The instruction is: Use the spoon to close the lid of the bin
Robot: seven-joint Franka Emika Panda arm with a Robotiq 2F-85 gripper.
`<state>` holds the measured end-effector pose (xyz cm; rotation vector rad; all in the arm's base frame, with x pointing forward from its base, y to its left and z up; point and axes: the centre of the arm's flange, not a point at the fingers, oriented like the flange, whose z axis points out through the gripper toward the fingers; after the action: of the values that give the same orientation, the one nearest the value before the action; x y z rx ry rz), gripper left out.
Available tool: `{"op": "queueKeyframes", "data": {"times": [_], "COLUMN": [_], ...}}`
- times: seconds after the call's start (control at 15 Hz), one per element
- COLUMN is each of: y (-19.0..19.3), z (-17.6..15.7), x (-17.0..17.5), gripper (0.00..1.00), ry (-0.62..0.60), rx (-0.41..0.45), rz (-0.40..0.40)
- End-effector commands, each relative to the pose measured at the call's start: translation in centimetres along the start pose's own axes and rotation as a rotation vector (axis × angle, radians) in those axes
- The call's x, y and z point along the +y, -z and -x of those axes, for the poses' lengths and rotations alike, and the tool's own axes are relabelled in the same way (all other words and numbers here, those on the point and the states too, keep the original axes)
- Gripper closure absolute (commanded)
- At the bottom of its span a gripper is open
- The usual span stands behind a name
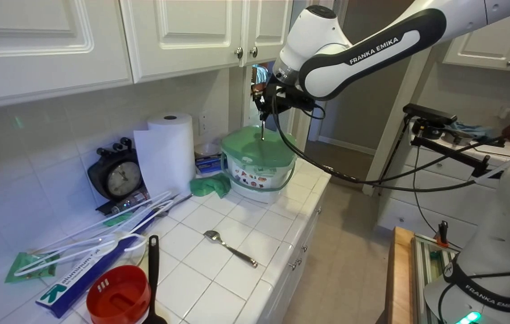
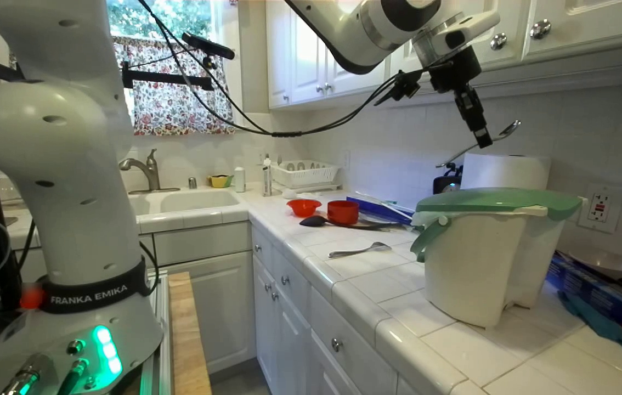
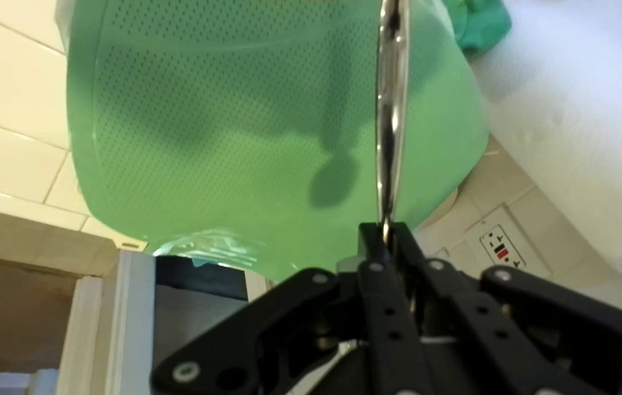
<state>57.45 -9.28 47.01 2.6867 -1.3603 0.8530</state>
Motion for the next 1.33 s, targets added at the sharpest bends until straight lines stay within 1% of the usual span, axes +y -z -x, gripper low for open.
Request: {"op": "queueKeyframes", "data": {"times": [0.0, 0.53, 0.8, 0.87, 1.0, 1.27], "y": [-1.1, -3.7, -4.9, -5.3, -6.0, -7.2], "z": [1.3, 5.4, 6.9, 7.3, 8.0, 9.3], "x": [-2.3, -5.1, -6.4, -6.6, -6.9, -7.5], "gripper": [0.96, 0.96, 0.96, 0.96, 0.96, 0.96], "ry": [0.042, 0.163, 0.219, 0.238, 0.258, 0.306], "rx": [-0.083, -0.218, -0.263, -0.298, -0.326, -0.364], "rz": [0.023, 0.092, 0.110, 0.108, 0.116, 0.131]}}
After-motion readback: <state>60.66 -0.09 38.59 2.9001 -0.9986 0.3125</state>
